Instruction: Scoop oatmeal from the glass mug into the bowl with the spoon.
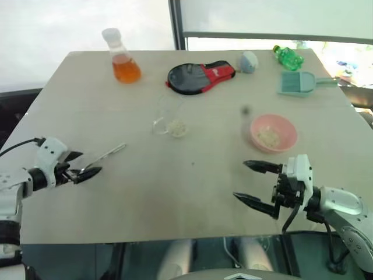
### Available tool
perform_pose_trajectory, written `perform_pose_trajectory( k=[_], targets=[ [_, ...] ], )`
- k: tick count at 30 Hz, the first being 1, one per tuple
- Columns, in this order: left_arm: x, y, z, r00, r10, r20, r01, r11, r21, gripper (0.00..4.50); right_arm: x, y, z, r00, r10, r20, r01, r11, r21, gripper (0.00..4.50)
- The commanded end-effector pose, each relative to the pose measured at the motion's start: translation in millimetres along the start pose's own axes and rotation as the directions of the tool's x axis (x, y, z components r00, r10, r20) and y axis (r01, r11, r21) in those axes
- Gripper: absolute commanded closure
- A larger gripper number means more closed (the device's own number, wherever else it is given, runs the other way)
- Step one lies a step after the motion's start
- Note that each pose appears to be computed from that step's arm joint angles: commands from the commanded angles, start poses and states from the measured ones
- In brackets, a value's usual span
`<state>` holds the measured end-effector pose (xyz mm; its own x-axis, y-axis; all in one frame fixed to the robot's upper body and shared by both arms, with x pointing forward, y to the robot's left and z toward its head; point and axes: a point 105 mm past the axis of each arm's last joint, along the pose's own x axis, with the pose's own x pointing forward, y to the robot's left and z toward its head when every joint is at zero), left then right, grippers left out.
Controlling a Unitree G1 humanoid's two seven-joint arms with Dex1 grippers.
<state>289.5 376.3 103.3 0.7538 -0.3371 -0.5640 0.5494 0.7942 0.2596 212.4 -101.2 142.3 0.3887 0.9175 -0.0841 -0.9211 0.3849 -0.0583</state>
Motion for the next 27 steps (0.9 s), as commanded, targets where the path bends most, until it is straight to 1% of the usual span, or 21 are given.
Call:
perform_pose_trajectory(
  k=[1,3,4,7,8,9,10,13,16,18,20,21,23,25,27],
  targets=[
    [13,-12,-22,0.986,-0.109,-0.128,0.11,0.994,0.0,0.54,2,5,8,0.999,0.03,0.015,-0.029,0.998,-0.048,0.0],
    [15,-13,-22,0.979,-0.14,-0.147,0.141,0.99,-0.004,1.19,3,6,9,0.999,0.029,0.019,-0.028,0.998,-0.057,0.0],
    [16,-13,-21,0.978,-0.145,-0.147,0.146,0.989,-0.006,1.8,3,7,10,0.999,0.027,0.024,-0.025,0.998,-0.057,0.0],
    [20,-9,-17,0.986,-0.128,-0.11,0.125,0.992,-0.034,3.22,4,6,11,1.0,0.023,0.02,-0.022,0.997,-0.073,0.0],
    [21,-10,-15,0.987,-0.135,-0.093,0.131,0.99,-0.047,3.6,4,6,11,1.0,0.027,0.012,-0.026,0.996,-0.087,0.0],
    [21,-10,-15,0.987,-0.136,-0.088,0.131,0.99,-0.054,4.17,4,6,11,1.0,0.029,0.009,-0.028,0.995,-0.094,0.0],
    [21,-10,-15,0.987,-0.134,-0.087,0.13,0.99,-0.052,4.47,5,5,12,1.0,0.027,0.013,-0.026,0.995,-0.095,0.0],
    [21,-10,-12,0.991,-0.119,-0.054,0.117,0.992,-0.039,4.47,5,3,13,1.0,0.023,0.018,-0.021,0.995,-0.095,0.0],
    [23,-11,3,0.993,-0.103,0.051,0.106,0.993,-0.048,4.47,5,2,12,1.0,0.019,0.018,-0.017,0.996,-0.089,0.0],
    [26,-23,23,0.978,-0.13,0.164,0.133,0.991,-0.008,4.47,4,1,10,1.0,0.008,0.019,-0.007,0.997,-0.071,0.0],
    [24,-34,49,0.948,-0.127,0.293,0.116,0.992,0.054,4.47,3,1,6,1.0,0.002,0.007,-0.002,0.999,-0.053,0.0],
    [21,-38,59,0.935,-0.114,0.335,0.092,0.992,0.083,4.47,2,0,3,1.0,0.003,-0.005,-0.003,0.999,-0.052,0.0],
    [14,-37,77,0.913,-0.031,0.407,-0.023,0.992,0.127,4.47,1,-2,1,1.0,-0.001,-0.014,0.0,0.999,-0.052,0.0],
    [6,-29,90,0.879,0.069,0.471,-0.138,0.984,0.115,4.47,0,-4,0,1.0,-0.011,-0.008,0.01,0.999,-0.043,0.0],
    [-4,-22,104,0.828,0.172,0.534,-0.26,0.961,0.094,4.47,-1,-7,0,1.0,-0.017,-0.007,0.017,0.999,-0.039,0.0]
  ],
)
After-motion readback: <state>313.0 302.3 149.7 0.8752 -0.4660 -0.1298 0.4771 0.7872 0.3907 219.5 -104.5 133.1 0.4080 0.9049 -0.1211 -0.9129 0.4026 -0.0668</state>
